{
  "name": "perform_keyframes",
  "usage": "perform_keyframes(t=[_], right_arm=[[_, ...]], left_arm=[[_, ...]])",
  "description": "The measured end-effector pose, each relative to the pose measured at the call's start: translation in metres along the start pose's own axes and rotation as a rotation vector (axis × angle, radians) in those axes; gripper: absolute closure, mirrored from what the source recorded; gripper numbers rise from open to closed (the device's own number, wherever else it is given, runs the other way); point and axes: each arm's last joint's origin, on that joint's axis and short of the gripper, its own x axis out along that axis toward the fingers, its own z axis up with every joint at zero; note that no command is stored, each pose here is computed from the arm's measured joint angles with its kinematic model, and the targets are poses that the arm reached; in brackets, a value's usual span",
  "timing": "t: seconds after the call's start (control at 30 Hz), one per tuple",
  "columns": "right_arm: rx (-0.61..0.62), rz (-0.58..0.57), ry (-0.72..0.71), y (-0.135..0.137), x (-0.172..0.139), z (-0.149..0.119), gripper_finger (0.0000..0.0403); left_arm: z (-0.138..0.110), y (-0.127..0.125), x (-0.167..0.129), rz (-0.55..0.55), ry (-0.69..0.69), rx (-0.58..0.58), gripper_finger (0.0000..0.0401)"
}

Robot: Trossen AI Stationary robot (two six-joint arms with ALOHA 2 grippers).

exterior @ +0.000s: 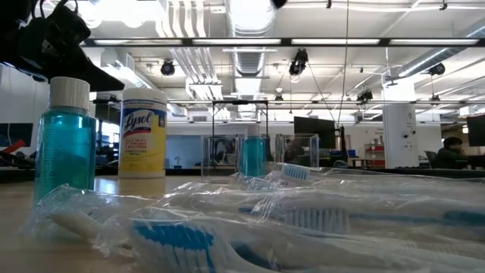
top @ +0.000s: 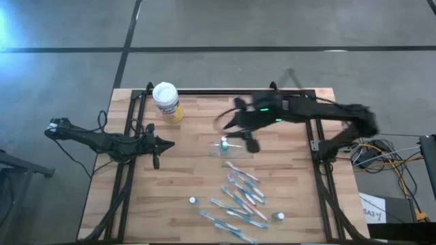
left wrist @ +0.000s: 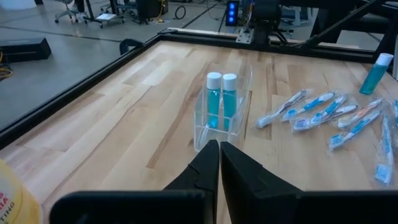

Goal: Pick & Place toothbrushing station
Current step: Put the blue mouthwash bottle into the middle compartment of the transparent organizer

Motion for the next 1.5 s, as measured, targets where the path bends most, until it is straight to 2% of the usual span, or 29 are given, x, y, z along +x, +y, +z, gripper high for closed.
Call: perform_keyframes(t=[0.17, 0.27, 0.47, 0.57, 0.8, 0.97, 1.23, 1.5], right_arm=[[0.075, -0.091, -0.292, 0.01, -0.056, -0.041, 0.03], [0.138, -0.104, -0.371, 0.02, -0.073, -0.078, 0.0322], [0.178, -0.099, -0.546, 0.038, -0.086, -0.14, 0.0369], [0.175, -0.101, -0.578, 0.044, -0.085, -0.165, 0.0389], [0.189, -0.138, -0.623, 0.054, -0.085, -0.207, 0.0394], [0.219, -0.22, -0.631, 0.058, -0.085, -0.233, 0.0394], [0.195, -0.235, -0.714, 0.065, -0.088, -0.262, 0.0394], [0.148, -0.251, -0.717, 0.067, -0.092, -0.264, 0.0394]], left_arm=[[0.0, 0.0, 0.0, 0.0, 0.001, -0.004, 0.0382], [0.0, 0.0, 0.0, 0.0, 0.0, -0.03, 0.0382], [0.001, 0.0, 0.0, -0.003, -0.011, -0.044, 0.0382], [0.002, 0.0, 0.0, -0.004, -0.017, -0.048, 0.0382], [0.002, 0.0, 0.0, -0.005, -0.02, -0.057, 0.0383], [0.003, -0.001, 0.0, -0.006, -0.024, -0.071, 0.0383], [0.003, -0.001, 0.0, -0.007, -0.028, -0.077, 0.038], [0.003, -0.001, 0.0, -0.008, -0.028, -0.108, 0.0388]])
